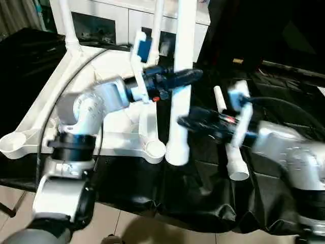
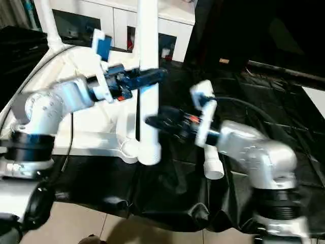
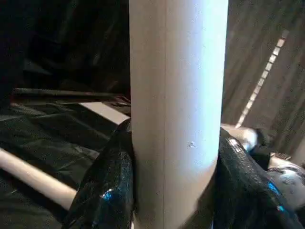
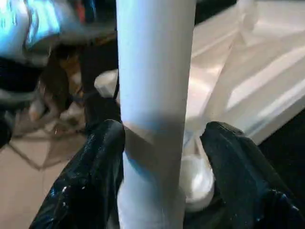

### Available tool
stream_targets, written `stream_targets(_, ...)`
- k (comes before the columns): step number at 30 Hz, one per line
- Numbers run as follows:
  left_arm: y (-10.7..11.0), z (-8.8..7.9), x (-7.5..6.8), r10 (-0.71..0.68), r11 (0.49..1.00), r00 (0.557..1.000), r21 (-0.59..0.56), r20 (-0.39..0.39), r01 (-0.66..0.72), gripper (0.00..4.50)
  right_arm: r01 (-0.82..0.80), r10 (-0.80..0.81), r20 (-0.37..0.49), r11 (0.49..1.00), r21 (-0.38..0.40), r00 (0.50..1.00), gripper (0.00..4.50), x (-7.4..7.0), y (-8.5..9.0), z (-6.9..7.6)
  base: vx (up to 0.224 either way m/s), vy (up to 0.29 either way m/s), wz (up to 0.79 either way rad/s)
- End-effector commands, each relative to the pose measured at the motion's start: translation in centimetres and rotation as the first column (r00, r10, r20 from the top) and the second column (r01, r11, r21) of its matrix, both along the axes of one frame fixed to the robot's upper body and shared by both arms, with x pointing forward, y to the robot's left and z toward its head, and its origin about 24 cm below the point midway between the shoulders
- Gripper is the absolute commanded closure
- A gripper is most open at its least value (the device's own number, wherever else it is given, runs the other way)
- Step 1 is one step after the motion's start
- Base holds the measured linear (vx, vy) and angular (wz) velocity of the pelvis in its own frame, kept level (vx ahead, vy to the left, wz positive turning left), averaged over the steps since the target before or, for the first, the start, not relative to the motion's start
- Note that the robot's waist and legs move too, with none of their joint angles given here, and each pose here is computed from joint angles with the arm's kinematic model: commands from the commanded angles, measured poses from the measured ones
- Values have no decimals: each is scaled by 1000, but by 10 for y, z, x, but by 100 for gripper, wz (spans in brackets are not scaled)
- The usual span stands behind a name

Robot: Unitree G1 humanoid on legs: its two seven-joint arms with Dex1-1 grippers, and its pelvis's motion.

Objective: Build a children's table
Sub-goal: Pick table leg

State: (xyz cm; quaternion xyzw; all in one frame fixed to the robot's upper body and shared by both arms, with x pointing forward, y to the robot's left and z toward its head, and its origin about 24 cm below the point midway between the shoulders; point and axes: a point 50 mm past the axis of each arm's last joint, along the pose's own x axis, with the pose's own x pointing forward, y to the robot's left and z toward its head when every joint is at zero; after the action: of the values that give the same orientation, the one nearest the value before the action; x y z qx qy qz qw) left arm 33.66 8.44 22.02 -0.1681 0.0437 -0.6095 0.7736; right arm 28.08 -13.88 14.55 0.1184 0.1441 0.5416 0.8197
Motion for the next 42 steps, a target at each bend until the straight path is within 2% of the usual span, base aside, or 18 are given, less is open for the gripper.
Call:
stream_targets(1, -12, 11, -6, -86, 996, 995, -8, 47, 86, 271, -6, 6, -1, 1000, -30, 1000, 163, -2, 0, -3, 0, 0, 0)
stream_targets(6, -16, 11, -7, -154, 988, 986, 7, 63, 153, 271, -83, 83, -14, 996, -35, 996, 163, -6, 9, -5, 0, 0, 0)
stream_targets(14, -18, 9, -10, -200, 980, 977, 22, 67, 199, 271, -105, 104, -27, 993, -53, 994, 163, -5, 11, -9, 0, 0, 0)
stream_targets(16, -19, 9, -10, -210, 978, 975, 21, 68, 209, 271, -112, 110, -32, 992, -50, 993, 190, -6, 11, -10, 0, 0, 0)
stream_targets(18, -20, 9, -10, -217, 976, 974, 19, 70, 216, 271, -118, 117, -34, 992, -47, 993, 197, -6, 12, -11, 0, 0, 0)
stream_targets(21, -20, 9, -11, -226, 974, 972, 10, 71, 226, 271, -126, 125, -35, 991, -39, 992, 239, -7, 14, -12, 0, 0, 0)
stream_targets(24, -21, 10, -10, -228, 974, 971, 4, 73, 228, 271, -140, 139, -39, 990, -28, 990, 257, -8, 17, -14, 0, 0, 0)
stream_targets(34, -20, 10, -10, -232, 972, 970, -7, 74, 233, 271, -138, 137, -40, 990, -14, 990, 262, -8, 19, -17, 0, 0, 0)
stream_targets(35, -20, 10, -10, -234, 972, 969, -5, 74, 235, 271, -128, 128, -34, 992, -16, 991, 206, -7, 19, -17, 0, 0, 0)
stream_targets(42, -19, 9, -12, -255, 967, 964, 13, 78, 255, 271, -138, 137, -36, 990, -17, 990, 147, -7, 19, -16, 0, 0, 0)
